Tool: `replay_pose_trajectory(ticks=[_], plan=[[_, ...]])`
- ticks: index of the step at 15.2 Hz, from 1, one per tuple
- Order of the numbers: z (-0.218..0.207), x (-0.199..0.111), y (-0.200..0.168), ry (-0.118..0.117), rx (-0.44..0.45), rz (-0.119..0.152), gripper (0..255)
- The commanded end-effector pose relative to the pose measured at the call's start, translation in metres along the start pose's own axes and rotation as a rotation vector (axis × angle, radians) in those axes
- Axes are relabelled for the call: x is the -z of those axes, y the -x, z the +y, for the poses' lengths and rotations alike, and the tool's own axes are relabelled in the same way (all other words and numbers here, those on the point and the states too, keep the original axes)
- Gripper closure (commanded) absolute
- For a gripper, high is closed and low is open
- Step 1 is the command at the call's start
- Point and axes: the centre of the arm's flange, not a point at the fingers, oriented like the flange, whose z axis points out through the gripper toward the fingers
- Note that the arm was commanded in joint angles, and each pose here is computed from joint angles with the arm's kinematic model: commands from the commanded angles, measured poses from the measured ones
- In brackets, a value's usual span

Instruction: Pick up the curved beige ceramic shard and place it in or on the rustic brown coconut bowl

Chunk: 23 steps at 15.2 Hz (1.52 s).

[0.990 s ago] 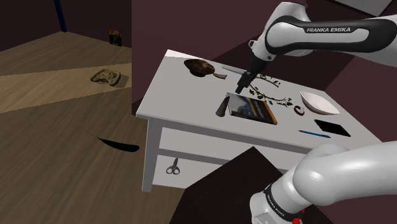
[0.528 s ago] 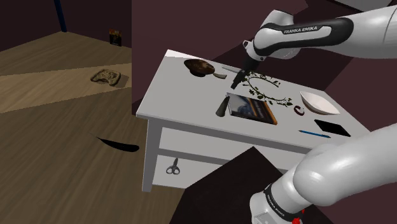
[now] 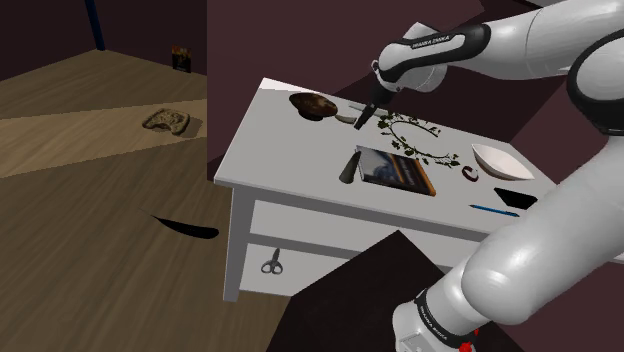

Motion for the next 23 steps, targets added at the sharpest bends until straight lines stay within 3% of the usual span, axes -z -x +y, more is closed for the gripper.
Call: replay_pose_trajectory(ticks=[1, 7, 15, 22, 23], plan=[[0.021, -0.008, -0.012, 0.010, 0.036, 0.022, 0], [0.073, -0.031, -0.046, 0.034, 0.126, 0.080, 0], [0.074, -0.071, -0.049, 0.034, 0.126, 0.080, 0], [0.074, -0.071, -0.049, 0.034, 0.126, 0.080, 0], [0.074, -0.071, -0.049, 0.034, 0.126, 0.080, 255]])
